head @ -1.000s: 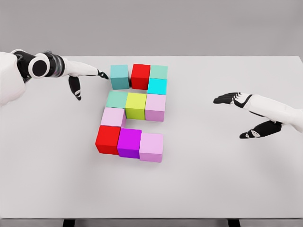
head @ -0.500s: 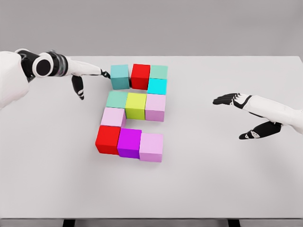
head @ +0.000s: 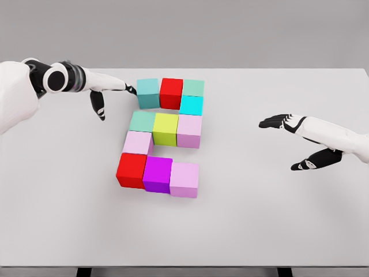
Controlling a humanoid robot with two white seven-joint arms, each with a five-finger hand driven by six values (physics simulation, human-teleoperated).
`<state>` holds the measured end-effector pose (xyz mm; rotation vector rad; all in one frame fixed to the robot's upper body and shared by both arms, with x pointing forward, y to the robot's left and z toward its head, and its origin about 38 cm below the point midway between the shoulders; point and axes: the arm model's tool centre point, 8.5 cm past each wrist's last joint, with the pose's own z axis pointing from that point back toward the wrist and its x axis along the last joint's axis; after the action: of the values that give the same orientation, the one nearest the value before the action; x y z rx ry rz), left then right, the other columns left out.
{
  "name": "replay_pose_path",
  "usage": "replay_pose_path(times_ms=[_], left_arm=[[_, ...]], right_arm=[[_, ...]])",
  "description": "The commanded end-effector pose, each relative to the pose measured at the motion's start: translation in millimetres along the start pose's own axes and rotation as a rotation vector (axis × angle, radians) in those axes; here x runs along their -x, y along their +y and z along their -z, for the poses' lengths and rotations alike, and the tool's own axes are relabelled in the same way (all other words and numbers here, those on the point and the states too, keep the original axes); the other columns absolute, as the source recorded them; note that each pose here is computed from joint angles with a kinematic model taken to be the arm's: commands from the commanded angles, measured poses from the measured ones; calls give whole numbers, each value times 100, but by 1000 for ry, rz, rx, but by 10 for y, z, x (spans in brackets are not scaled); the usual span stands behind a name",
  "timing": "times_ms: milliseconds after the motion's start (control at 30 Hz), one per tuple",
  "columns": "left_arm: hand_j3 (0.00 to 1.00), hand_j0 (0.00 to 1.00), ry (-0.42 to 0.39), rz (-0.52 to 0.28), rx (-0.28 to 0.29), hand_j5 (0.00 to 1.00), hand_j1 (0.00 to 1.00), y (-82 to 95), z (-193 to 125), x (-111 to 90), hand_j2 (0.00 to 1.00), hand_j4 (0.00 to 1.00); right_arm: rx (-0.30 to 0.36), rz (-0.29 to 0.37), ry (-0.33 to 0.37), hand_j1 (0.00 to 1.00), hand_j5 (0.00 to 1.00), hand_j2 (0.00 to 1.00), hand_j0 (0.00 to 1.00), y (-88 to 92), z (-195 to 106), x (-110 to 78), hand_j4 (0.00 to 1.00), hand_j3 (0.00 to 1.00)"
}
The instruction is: Assemble the squares on the desktop into the number 2
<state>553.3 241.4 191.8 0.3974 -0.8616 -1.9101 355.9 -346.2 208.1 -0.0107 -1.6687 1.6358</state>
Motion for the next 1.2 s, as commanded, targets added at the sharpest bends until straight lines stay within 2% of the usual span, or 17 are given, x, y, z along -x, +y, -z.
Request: replay_pose_path(times_ms=[0, 1167], left_arm=[[100, 100, 2, -6, -1, 100, 100, 7, 9, 5, 100, 100], [100, 100, 29, -12, 4, 100, 100, 54, 93, 11, 100, 100]], right_arm=[[4, 5, 0, 100, 100, 100, 100, -9, -6, -1, 100, 100], [2, 6, 3, 100, 100, 100, 100, -7, -18, 2, 100, 100]])
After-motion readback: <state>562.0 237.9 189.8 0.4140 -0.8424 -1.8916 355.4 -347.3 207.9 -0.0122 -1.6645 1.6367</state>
